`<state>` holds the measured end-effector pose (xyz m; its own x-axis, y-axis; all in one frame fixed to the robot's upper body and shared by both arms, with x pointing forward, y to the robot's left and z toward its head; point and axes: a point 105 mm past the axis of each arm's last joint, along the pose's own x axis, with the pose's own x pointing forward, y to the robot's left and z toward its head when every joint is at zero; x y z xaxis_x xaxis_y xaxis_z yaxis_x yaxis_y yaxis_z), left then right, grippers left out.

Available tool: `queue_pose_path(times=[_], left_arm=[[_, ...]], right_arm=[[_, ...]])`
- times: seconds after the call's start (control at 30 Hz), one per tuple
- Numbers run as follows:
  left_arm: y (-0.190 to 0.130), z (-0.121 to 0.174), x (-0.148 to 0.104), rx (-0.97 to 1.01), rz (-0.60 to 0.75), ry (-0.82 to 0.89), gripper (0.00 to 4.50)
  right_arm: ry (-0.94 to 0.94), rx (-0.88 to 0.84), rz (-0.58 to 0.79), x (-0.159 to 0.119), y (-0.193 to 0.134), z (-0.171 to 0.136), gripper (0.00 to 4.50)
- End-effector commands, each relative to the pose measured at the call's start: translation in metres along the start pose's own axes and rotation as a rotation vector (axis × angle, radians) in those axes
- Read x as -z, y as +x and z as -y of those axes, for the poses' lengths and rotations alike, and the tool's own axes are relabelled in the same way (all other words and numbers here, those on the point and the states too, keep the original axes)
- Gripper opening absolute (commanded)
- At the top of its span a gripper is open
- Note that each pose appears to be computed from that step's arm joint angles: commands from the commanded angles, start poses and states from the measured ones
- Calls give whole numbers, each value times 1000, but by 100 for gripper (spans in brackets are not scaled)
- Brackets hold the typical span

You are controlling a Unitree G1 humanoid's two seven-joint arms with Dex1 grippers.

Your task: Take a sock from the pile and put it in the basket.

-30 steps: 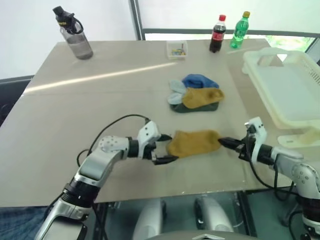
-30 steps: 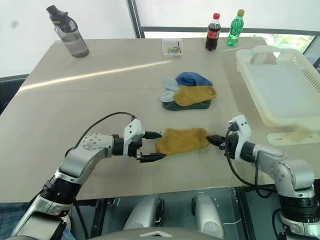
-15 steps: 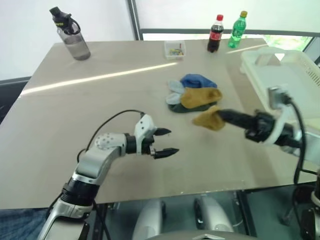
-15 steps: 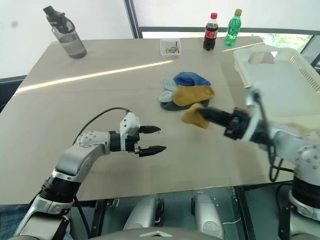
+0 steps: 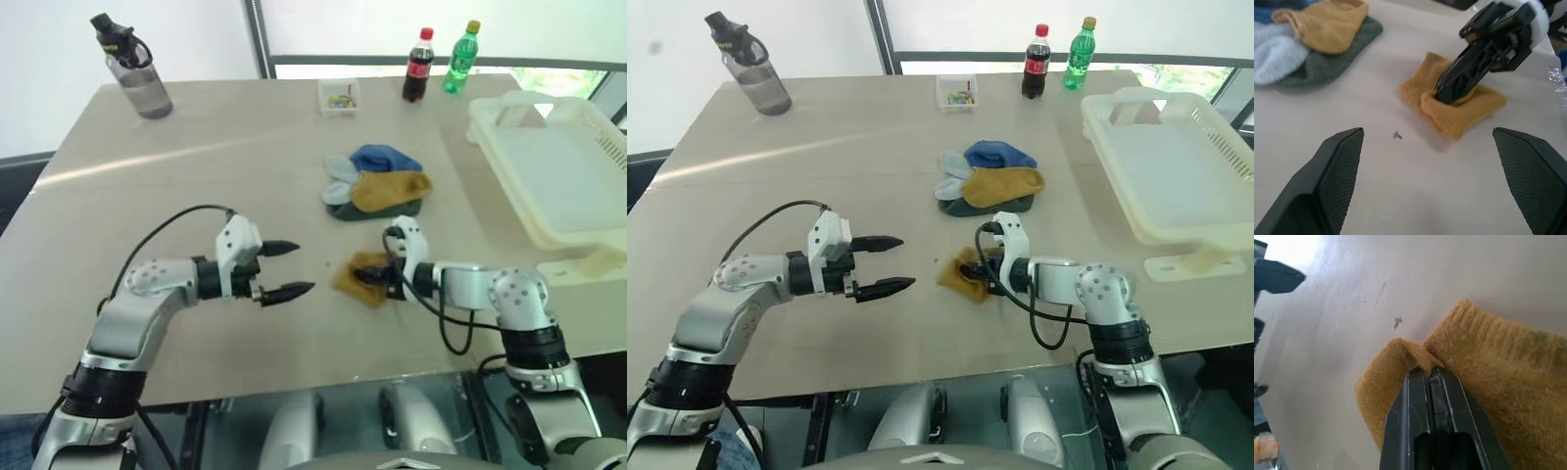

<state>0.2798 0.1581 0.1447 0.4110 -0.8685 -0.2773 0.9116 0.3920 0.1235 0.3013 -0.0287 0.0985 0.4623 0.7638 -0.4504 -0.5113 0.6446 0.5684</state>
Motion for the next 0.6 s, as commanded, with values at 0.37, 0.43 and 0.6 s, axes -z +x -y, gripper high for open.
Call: queue_pose_path(times=[0.37,0.43,0.6], left_arm=[[-7,3,-30,-13,54,45,450],[-7,2,-30,-14,54,44,450],[-7,2,-31,-12,57,39,450]], right_arm=[[155,-91,195,-48,-7,-23,448],[79,-49,179,-45,-20,-12,448],[-91,144,191,-47,-54,35,448]])
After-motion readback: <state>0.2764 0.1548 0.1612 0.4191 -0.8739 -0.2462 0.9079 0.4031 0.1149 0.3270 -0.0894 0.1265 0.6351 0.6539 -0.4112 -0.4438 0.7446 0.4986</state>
